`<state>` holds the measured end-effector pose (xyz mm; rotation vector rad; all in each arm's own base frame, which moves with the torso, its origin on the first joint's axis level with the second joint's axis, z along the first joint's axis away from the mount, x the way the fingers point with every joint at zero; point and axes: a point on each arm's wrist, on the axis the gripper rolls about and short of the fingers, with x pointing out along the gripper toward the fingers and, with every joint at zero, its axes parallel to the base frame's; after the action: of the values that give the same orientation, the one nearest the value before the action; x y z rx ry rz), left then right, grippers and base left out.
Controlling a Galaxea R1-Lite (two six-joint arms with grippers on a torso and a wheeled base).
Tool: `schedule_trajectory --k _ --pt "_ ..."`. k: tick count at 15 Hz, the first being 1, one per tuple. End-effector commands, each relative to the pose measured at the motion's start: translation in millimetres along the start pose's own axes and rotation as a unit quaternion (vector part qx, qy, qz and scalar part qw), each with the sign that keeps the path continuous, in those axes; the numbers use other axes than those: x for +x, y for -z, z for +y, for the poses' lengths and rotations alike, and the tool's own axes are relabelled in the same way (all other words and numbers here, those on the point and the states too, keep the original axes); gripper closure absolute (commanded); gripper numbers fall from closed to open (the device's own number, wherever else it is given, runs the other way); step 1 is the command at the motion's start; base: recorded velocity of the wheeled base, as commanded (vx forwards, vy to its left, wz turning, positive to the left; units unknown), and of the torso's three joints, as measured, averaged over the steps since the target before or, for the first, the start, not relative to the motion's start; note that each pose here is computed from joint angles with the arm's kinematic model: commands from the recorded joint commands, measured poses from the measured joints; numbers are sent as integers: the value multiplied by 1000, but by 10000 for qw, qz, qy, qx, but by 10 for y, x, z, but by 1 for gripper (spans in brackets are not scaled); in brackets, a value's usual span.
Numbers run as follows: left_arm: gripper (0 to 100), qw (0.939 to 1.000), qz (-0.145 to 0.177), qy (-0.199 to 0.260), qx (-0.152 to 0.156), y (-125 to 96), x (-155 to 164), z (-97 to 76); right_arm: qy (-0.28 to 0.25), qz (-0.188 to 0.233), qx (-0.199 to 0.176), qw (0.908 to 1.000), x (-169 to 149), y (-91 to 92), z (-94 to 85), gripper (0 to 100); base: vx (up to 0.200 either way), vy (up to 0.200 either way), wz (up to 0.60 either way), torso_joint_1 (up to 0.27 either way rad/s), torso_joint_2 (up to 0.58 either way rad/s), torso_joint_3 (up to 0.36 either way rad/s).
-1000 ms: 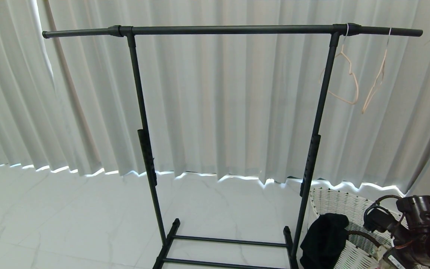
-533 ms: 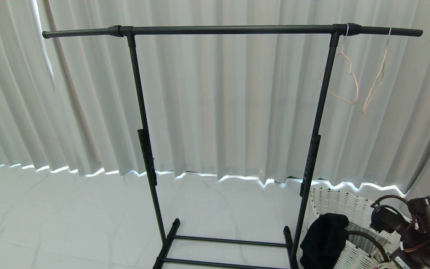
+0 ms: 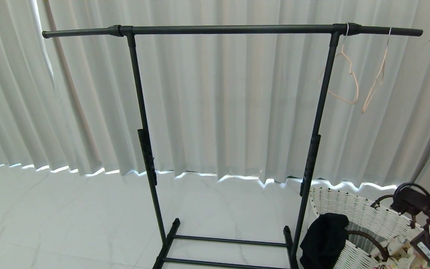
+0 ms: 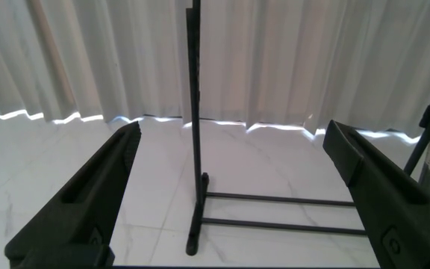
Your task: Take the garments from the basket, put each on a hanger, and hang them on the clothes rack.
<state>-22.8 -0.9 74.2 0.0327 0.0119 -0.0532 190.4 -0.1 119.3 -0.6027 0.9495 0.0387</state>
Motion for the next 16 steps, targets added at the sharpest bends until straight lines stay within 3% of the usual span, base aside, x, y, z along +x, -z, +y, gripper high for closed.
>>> schedule_trajectory --k 1,3,6,9,12,16 --pt "0 10000 -3 3 4 -1 0 0 239 -904 254 9953 -538 -199 -134 100 -200 0 0 2 12 -2" --pt "0 10000 -3 3 -4 -1 0 0 21 -1190 322 9924 -770 -329 -103 100 -200 0 0 -2 2 5" --pt "0 10000 -2 -4 -4 -1 0 0 -31 -1438 249 9893 -858 -421 -90 100 -200 0 0 1 2 4" --pt "0 10000 -2 -4 -4 -1 0 0 -98 -1693 170 9854 -943 -519 -69 100 0 0 0 0 0 0" --pt "0 10000 -3 3 58 -1 0 0 -522 -1988 4 9787 -1045 -579 134 100 0 0 0 0 0 0" --pt "0 10000 -3 19 81 -1 0 -1 -1496 -2397 208 9590 -1269 -782 528 100 0 0 0 0 0 0"
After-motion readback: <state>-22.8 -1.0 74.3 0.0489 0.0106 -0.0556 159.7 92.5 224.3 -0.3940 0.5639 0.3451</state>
